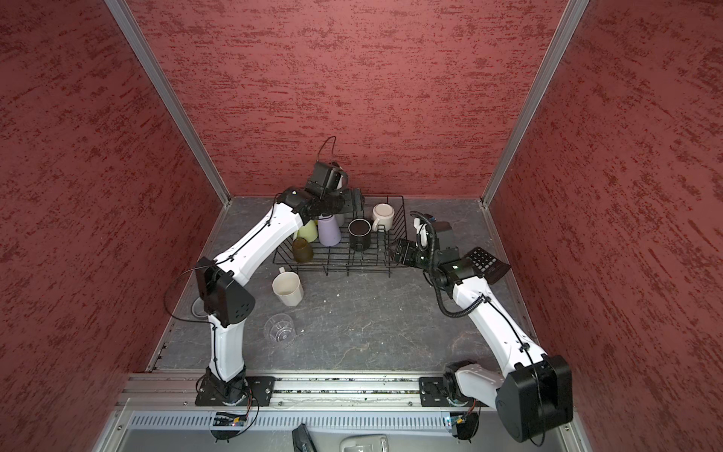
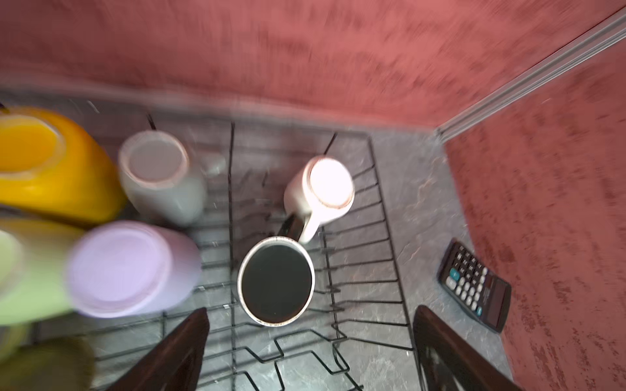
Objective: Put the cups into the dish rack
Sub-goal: 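Open the left gripper and lift away while the right gripper reaches the clear glass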
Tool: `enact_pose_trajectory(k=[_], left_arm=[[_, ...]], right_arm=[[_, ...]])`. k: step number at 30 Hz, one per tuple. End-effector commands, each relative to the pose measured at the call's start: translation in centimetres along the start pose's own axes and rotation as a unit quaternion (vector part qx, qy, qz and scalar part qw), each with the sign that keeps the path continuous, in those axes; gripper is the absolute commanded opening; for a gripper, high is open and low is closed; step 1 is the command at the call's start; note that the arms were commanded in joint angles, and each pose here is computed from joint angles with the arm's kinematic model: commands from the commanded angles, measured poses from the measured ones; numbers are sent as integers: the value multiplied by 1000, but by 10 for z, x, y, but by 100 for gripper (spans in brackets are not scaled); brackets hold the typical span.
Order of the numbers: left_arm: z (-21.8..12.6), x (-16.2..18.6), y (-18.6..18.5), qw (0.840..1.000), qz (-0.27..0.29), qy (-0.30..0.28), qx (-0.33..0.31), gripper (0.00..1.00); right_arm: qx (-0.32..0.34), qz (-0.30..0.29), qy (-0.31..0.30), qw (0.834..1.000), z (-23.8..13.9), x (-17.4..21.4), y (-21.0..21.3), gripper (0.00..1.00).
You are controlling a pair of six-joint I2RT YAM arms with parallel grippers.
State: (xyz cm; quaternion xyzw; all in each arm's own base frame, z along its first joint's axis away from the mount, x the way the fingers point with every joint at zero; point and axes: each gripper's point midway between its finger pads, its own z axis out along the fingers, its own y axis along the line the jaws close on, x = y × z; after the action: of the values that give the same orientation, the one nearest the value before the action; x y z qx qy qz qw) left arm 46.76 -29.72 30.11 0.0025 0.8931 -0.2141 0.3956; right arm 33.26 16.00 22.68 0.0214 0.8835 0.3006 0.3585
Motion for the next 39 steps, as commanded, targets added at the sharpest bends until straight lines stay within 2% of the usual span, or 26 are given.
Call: enact_pose_trajectory(k=[1, 5, 8, 16, 19, 26, 29, 39], left_arm=[[-37, -27, 8, 996, 51, -72, -24, 96], [-92, -41, 32, 984, 75, -154, -53, 97], [-125, -42, 59, 975, 71, -201, -68, 97], [-192, -22, 149, 963, 7, -248, -110, 100], [-206, -7, 180, 959, -16, -249, -132, 100], [-232, 25, 231, 952, -86, -250, -155, 100], [-240, 35, 245, 948, -109, -256, -157, 100], [-254, 50, 263, 941, -139, -262, -161, 100]], right_arm=[[4, -33, 4, 999, -3, 2, 25, 84], [-7, -69, 42, 997, 4, 34, 64, 81], [-21, -88, 80, 993, 10, 68, 92, 79], [-38, -166, 165, 972, 28, 160, 160, 75], [-36, -194, 192, 961, 40, 191, 176, 73], [-22, -252, 237, 938, 70, 232, 204, 68], [-15, -270, 251, 929, 81, 244, 211, 65], [1, -292, 270, 918, 111, 264, 215, 58]])
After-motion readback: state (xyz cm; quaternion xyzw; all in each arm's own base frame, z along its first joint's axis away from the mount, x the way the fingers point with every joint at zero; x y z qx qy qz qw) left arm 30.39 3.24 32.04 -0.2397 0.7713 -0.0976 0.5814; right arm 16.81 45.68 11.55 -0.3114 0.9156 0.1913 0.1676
